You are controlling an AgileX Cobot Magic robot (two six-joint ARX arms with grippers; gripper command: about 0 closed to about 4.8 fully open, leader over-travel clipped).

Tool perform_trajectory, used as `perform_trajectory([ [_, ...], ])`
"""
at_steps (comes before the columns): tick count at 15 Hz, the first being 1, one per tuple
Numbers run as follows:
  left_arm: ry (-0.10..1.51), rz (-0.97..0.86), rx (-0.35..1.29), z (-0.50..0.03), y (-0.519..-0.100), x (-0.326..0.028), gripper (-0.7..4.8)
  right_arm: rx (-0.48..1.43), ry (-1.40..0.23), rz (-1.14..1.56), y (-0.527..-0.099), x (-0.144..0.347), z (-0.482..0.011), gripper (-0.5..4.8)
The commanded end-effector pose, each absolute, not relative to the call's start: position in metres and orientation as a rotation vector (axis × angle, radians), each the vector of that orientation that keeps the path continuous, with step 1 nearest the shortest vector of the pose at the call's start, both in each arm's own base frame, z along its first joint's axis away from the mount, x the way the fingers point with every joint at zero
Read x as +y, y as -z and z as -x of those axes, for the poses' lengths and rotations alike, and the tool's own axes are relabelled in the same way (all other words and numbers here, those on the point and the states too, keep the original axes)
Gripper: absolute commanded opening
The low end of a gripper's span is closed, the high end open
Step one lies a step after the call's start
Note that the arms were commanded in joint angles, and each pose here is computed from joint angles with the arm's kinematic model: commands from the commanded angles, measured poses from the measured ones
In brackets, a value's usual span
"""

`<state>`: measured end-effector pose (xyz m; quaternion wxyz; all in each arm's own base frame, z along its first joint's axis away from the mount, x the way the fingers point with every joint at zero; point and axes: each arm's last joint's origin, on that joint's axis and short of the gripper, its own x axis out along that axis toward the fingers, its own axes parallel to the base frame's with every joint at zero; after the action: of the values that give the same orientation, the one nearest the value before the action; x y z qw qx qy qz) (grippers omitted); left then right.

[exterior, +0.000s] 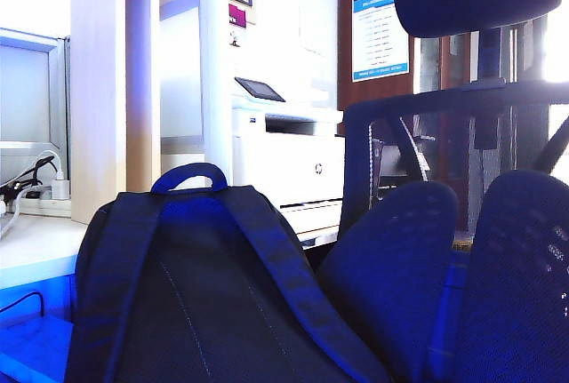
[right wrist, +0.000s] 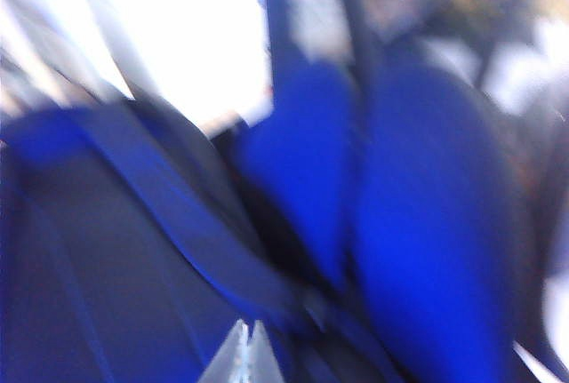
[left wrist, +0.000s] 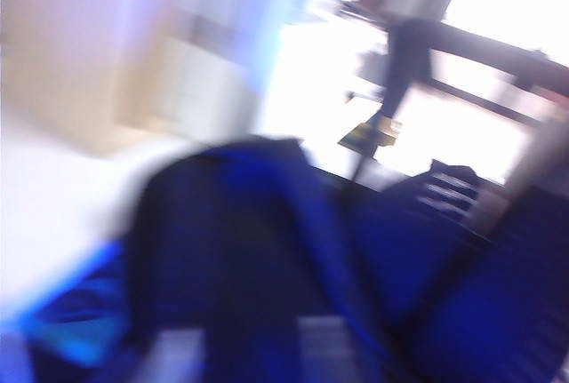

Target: Grab the backpack from the chair and place it on the desk.

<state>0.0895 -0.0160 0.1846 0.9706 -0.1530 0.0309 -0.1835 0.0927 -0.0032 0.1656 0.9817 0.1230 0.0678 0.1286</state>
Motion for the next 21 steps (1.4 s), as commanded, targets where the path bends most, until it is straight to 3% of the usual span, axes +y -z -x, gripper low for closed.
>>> perform_trajectory([
  [1,0.458,0.303,0.035,-0.086,-0.194,-0.018,3.20,0.031,-0.287,-0.327,-0.179,-0.003,-0.093,1.32],
  [5,0.453,-0.008,-0.004,-0.087,-0.232,-0.018,3.50,0.066,-0.305,-0.352,-0.177,-0.002,-0.092,1.49],
  [6,0.421,-0.094,0.048,-0.098,-0.245,-0.018,4.31,0.080,-0.310,-0.356,-0.175,-0.002,-0.092,1.49],
  [7,0.384,-0.156,0.112,-0.116,-0.256,-0.018,4.79,0.090,-0.337,-0.358,-0.175,-0.001,-0.092,1.49],
  [8,0.363,-0.192,0.203,-0.144,-0.267,-0.020,4.79,0.097,-0.362,-0.373,-0.175,0.000,-0.092,1.51],
  [11,0.379,-0.197,0.367,-0.211,-0.273,-0.025,4.79,0.119,-0.382,-0.464,-0.175,0.000,-0.091,3.21],
  [17,0.463,-0.150,0.581,-0.325,-0.218,-0.037,4.79,0.139,-0.471,-0.500,-0.179,0.004,-0.090,3.39],
  [21,0.478,-0.137,0.614,-0.364,-0.191,-0.041,4.79,0.169,-0.492,-0.510,-0.177,0.007,-0.090,3.38],
])
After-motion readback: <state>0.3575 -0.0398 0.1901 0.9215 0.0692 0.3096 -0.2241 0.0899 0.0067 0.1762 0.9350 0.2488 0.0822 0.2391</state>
